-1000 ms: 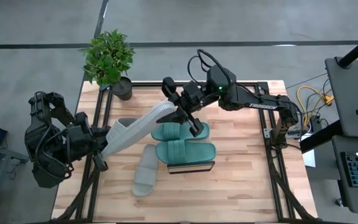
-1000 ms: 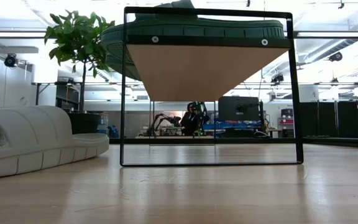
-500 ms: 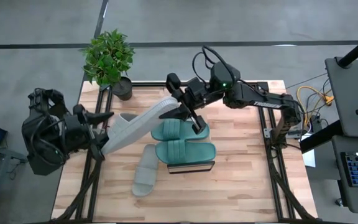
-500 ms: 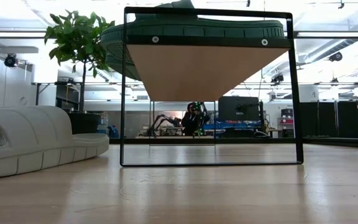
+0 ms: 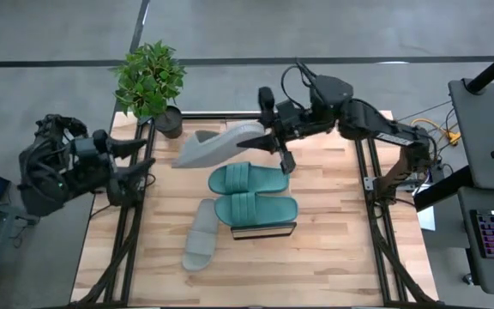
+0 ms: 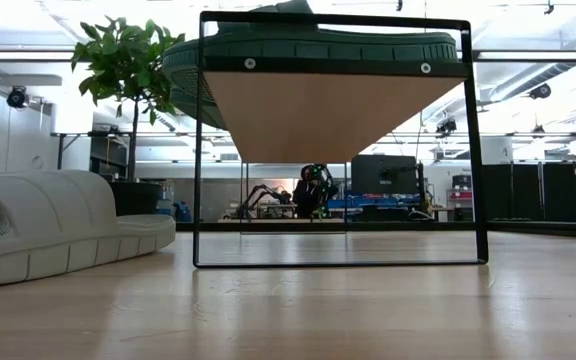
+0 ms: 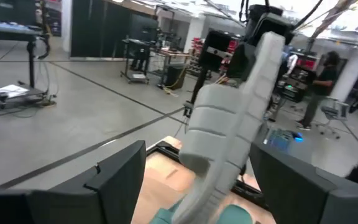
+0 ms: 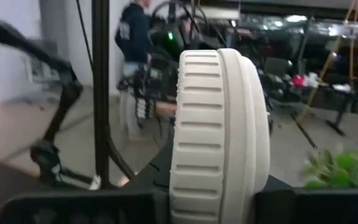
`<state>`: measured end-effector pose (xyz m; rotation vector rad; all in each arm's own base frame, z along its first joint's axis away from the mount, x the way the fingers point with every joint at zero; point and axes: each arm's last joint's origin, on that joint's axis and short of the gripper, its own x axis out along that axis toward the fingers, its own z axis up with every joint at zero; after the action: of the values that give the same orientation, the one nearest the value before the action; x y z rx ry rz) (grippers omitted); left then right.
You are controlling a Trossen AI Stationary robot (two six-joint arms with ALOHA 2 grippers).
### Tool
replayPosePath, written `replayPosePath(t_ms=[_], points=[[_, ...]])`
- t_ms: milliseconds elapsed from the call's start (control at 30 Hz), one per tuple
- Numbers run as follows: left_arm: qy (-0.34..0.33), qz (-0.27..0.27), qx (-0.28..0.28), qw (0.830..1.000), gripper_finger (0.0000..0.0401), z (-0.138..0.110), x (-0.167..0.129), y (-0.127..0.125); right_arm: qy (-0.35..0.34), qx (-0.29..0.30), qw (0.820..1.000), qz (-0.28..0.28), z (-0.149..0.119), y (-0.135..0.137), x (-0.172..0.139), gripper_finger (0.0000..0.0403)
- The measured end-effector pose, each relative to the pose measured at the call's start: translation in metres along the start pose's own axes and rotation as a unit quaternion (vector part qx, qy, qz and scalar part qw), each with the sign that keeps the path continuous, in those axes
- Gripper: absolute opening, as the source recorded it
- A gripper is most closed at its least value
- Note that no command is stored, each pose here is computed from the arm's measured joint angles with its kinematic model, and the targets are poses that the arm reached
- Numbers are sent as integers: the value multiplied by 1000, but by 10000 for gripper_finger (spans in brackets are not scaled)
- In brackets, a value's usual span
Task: Pick and place slides into the shelf
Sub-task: Put the left gray slipper on the shelf
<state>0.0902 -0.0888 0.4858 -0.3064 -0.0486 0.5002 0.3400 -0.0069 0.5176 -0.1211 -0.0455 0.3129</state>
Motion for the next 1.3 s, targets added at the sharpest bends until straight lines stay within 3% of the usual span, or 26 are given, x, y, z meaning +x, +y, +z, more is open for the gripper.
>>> replayPosePath(t_ms=[167,333,467,633,833,1067,1300], points=[[1,-2,-4,1000,273,3,0,4,63,-47,994,-79,9,8,-31,49],[0,-1,-6,1000,273,3,-1,5,167,-76,964,-190,3,13,-50,49],[-9,10,-28,1000,273,3,0,5,206,-76,948,-232,1,17,-58,49],[-20,26,-141,989,273,4,3,9,229,-94,938,-244,-4,21,-52,49],[-29,41,-281,958,273,5,10,14,269,-176,910,-261,-9,29,-41,49],[-9,48,-341,939,273,4,21,15,329,-315,855,-248,-16,46,-26,49],[62,27,-352,934,273,-2,34,6,373,-407,802,-230,-26,64,-9,48]])
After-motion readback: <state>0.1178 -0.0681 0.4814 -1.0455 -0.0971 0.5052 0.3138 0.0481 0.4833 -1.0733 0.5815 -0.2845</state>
